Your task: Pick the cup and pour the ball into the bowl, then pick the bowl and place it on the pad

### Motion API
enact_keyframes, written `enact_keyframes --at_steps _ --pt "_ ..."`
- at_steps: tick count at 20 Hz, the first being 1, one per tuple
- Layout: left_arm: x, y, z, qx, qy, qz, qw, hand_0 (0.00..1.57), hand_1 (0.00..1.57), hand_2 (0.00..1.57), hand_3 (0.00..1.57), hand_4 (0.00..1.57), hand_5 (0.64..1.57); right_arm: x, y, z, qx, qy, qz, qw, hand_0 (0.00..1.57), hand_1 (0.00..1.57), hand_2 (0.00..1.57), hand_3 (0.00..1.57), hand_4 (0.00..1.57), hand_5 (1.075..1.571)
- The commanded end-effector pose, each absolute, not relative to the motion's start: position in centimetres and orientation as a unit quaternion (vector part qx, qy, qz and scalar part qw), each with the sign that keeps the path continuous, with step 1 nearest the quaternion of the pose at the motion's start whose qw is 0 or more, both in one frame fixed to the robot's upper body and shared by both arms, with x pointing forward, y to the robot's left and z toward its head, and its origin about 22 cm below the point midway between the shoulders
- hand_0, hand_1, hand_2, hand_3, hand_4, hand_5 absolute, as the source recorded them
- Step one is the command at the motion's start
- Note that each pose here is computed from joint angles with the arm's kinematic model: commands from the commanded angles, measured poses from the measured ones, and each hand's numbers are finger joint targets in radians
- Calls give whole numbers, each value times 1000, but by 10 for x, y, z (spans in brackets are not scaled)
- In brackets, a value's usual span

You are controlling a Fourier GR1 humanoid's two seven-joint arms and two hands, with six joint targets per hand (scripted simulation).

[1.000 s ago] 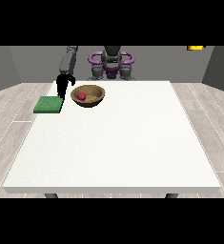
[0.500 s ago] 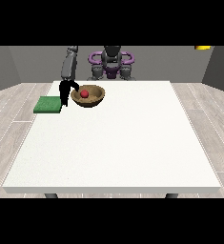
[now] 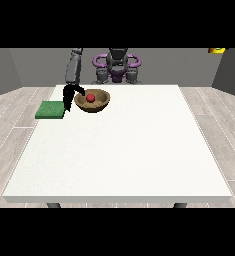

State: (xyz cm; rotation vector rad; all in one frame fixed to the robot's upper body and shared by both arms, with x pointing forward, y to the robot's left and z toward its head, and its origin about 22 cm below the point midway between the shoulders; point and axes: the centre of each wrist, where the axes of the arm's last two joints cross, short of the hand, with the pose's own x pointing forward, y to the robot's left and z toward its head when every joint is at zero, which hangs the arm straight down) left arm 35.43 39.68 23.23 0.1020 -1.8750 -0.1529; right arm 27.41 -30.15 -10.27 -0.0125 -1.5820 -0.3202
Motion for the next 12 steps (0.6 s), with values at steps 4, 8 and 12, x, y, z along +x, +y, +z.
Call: enact_keyframes --at_steps 4,8,12 --pt "347 414 226 42 -793 -50 606 0 0 0 0 1024 1545 295 -271 -99 12 -682 -149 716 0 0 0 0 472 1547" --pt "345 408 245 34 -817 -64 573 0 0 0 0 1018 1535 266 -302 -122 -87 -618 -193 757 878 878 580 0 608 1514" --pt "344 403 264 27 -829 -70 554 0 0 0 0 1028 1529 240 -329 -131 -152 -597 -149 774 1571 1571 1571 1571 944 1471"
